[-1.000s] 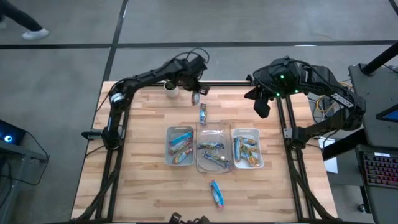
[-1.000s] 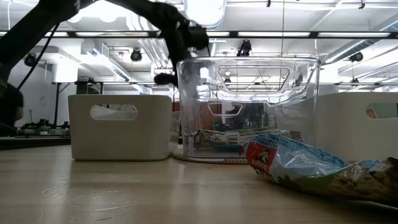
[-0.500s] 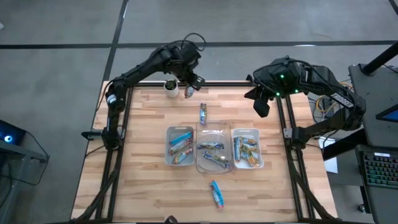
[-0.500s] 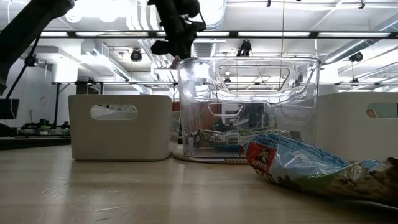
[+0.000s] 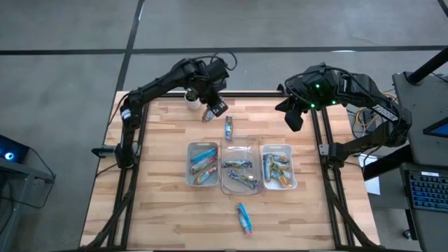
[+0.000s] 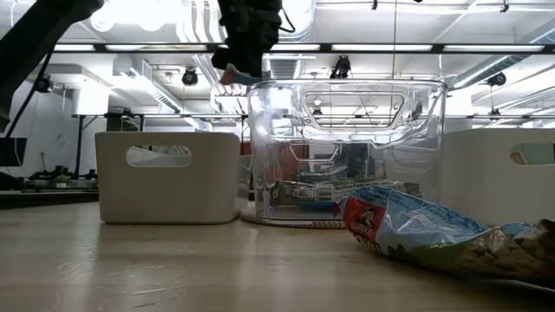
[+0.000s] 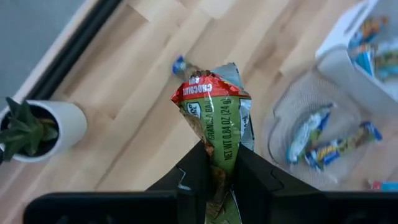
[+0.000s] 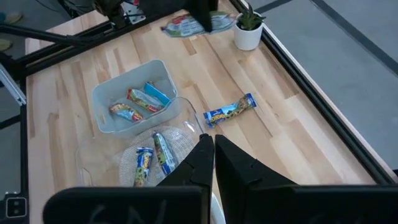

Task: Pick and place Granola Bars by type
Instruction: Put the top red granola bar into the gray bin

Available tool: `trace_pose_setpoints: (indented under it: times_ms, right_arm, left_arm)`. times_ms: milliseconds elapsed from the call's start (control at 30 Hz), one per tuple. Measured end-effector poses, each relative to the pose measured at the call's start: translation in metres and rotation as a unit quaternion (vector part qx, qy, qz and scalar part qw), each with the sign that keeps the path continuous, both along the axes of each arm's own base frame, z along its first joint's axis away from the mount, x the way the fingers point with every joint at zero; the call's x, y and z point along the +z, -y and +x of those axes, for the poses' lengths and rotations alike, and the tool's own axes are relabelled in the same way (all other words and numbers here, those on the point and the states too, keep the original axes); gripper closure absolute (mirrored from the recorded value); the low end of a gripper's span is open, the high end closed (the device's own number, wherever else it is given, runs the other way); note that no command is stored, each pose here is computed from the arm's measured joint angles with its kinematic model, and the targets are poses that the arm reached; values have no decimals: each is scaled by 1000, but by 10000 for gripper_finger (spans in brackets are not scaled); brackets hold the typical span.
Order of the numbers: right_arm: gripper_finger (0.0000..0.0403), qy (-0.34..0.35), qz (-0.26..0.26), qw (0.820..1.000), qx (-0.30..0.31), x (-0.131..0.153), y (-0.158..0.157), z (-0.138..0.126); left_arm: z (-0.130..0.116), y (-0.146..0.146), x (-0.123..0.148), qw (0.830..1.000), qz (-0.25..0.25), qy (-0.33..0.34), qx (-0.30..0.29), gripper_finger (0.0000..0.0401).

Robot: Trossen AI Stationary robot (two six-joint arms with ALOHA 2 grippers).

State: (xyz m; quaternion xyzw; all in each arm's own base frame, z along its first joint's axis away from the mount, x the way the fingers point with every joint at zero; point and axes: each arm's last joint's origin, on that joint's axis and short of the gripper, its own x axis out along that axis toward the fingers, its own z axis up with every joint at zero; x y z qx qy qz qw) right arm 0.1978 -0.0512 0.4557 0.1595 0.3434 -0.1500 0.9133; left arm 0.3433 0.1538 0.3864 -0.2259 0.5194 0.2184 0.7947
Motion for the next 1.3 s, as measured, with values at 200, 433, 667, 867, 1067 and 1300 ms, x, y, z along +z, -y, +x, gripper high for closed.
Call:
trace_pose_setpoints:
  times_ms: [200,433,667,867,1067,1300]
  right_arm:
    - [394,-1,-3,1000,3,0,0,0]
    - [394,-4,-14,1000,16,0,0,0]
    - [394,-8,-33,998,46,0,-1,0]
    - [394,-7,-34,998,54,0,-1,0]
    - [394,-5,-29,998,50,0,-1,0]
    - [394,-4,-16,999,38,-1,0,4]
  left_arm:
    - [2,24,4,1000,-5,-7,-30,356]
    - [-2,48,18,998,-11,15,-54,356]
    - [-15,70,37,995,-4,43,-94,356]
    - [-32,88,56,986,24,68,-154,356]
    - [-52,96,73,978,44,95,-182,356]
    - [-80,102,83,972,60,106,-200,356]
